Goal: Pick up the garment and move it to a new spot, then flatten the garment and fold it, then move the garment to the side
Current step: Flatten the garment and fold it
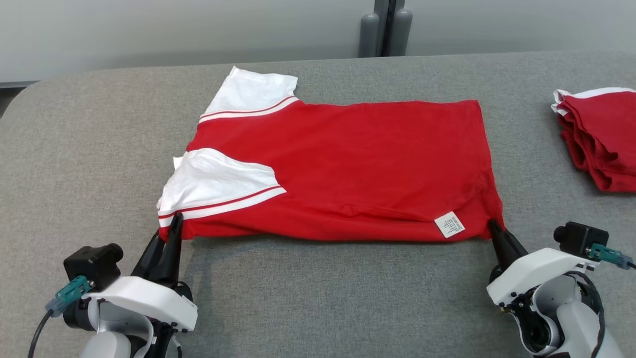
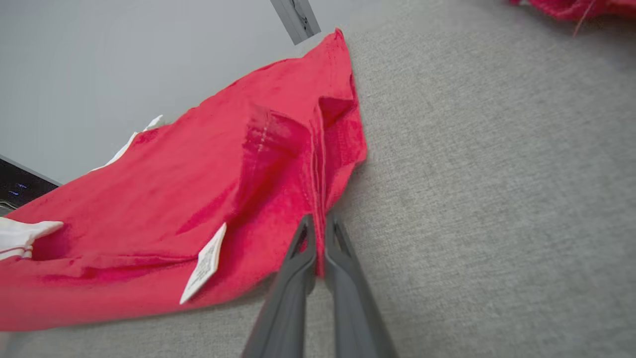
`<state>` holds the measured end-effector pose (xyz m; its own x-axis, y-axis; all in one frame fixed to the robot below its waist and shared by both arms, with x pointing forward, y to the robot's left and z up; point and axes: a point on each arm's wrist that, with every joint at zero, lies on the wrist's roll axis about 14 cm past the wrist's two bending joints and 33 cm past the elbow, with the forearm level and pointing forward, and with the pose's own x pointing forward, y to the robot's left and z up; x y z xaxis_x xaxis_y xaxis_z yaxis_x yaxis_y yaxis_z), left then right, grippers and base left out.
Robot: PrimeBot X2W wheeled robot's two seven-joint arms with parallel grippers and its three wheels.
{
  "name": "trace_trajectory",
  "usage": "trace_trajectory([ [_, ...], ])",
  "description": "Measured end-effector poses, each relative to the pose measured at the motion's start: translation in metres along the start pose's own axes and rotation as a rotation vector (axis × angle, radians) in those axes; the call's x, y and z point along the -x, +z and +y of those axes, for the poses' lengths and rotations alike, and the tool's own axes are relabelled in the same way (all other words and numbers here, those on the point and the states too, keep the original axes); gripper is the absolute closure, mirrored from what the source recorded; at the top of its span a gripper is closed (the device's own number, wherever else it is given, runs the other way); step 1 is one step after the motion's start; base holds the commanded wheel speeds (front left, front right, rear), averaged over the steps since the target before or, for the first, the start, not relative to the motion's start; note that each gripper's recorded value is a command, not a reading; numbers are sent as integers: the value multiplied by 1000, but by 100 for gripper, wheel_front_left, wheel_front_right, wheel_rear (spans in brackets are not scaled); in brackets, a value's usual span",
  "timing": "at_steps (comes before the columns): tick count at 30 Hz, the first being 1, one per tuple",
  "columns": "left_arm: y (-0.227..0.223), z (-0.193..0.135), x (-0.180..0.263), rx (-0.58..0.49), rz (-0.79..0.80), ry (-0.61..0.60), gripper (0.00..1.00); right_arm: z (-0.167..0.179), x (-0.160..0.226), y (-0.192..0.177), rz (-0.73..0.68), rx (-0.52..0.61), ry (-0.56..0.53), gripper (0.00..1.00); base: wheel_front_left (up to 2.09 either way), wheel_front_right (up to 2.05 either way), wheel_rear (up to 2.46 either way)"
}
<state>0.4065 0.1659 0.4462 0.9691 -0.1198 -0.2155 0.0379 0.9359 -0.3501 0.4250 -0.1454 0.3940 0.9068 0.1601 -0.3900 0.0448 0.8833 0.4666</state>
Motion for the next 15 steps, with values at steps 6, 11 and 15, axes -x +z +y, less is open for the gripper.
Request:
trace_trajectory([
  [6, 9, -5, 22, -7, -33, -12, 100, -12, 30, 23, -51, -15, 5, 100, 0, 0, 0],
  [11, -7, -13, 45, 6, 27, -16, 100, -23, 54, 18, -30, -2, -17, 100, 0, 0, 0],
  [15, -31, -15, 67, 37, 113, 9, 100, -33, 72, 4, 9, -23, -50, 100, 0, 0, 0],
])
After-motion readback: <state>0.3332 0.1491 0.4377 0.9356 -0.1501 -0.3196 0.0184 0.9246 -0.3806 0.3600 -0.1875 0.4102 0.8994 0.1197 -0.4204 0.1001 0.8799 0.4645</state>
